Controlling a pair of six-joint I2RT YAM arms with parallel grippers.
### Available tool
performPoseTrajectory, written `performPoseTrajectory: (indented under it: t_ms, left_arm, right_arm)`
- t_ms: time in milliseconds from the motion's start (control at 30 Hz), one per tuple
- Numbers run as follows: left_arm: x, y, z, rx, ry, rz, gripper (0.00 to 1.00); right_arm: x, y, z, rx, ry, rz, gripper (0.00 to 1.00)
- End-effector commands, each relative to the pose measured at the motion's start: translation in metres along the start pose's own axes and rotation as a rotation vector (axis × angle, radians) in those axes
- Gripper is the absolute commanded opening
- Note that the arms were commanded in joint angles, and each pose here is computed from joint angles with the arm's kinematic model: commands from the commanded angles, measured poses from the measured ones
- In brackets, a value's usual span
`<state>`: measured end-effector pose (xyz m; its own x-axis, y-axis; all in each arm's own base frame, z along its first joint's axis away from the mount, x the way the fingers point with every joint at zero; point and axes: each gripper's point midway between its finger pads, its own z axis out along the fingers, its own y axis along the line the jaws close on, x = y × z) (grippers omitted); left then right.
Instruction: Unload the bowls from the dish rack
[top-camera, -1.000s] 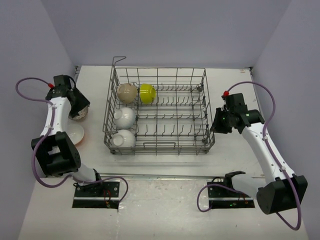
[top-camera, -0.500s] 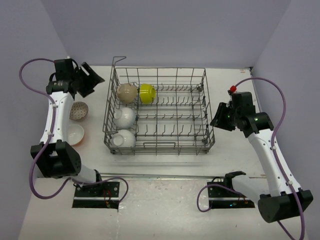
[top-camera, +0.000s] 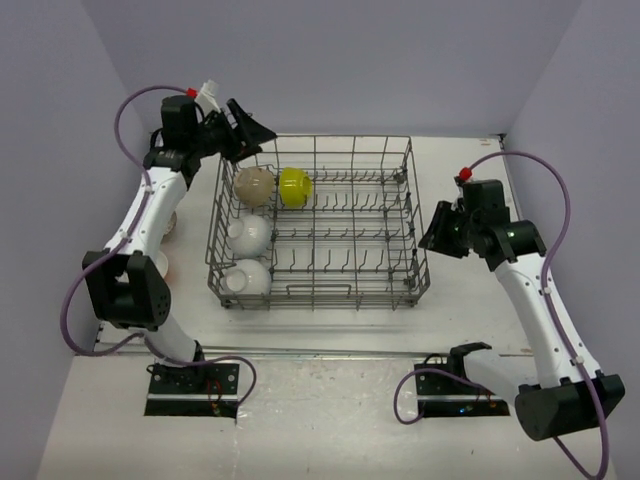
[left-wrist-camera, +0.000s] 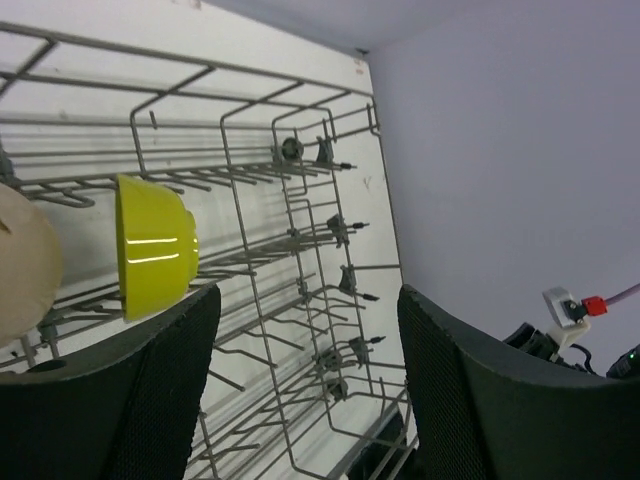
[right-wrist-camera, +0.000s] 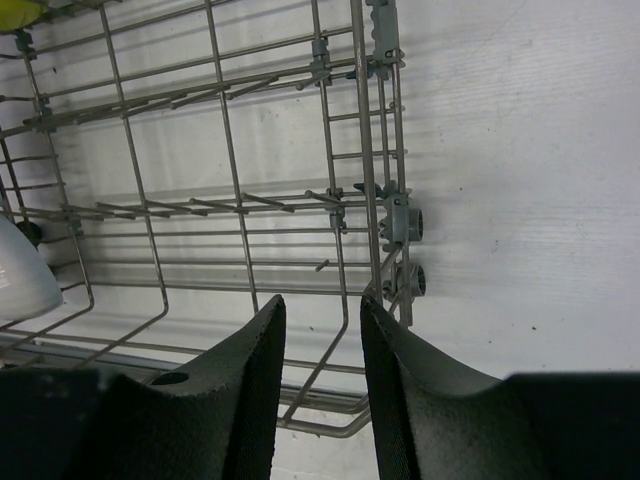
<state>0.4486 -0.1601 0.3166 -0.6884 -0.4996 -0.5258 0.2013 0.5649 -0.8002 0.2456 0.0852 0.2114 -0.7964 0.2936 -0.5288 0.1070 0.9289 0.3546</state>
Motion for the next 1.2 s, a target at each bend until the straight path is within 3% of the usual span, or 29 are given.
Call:
performPoseTrajectory:
  t_ms: [0,100,200,500,867,1167]
  left_arm:
    - [0.013,-0.018,0.020,0.107,0.074,0.031,0.71]
    - [0.022,-0.011,0.036,0.087,0.102,0.040,0.72]
    - [0.031,-0.004,0.049,0.056,0.124,0.057,0.71]
    - [0.043,0.011,0.070,-0.023,0.157,0.108,0.72]
    - [0.048,0.027,0.073,-0.072,0.176,0.123,0.72]
    - [0.051,0.036,0.076,-0.100,0.177,0.120,0.72]
  right_arm:
    - [-0.001,0.002,0.009,-0.014,0.000,0.011,0.36]
    - [0.002,-0.003,0.016,0.008,0.013,0.005,0.36]
    - [0.006,-0.006,0.025,0.016,0.038,0.007,0.29]
    - [0.014,-0.021,0.043,0.080,0.072,-0.004,0.29]
    - [-0.004,-0.020,0.021,0.091,-0.022,-0.029,0.30]
    - [0.002,-0.030,0.025,0.141,0.011,-0.039,0.30]
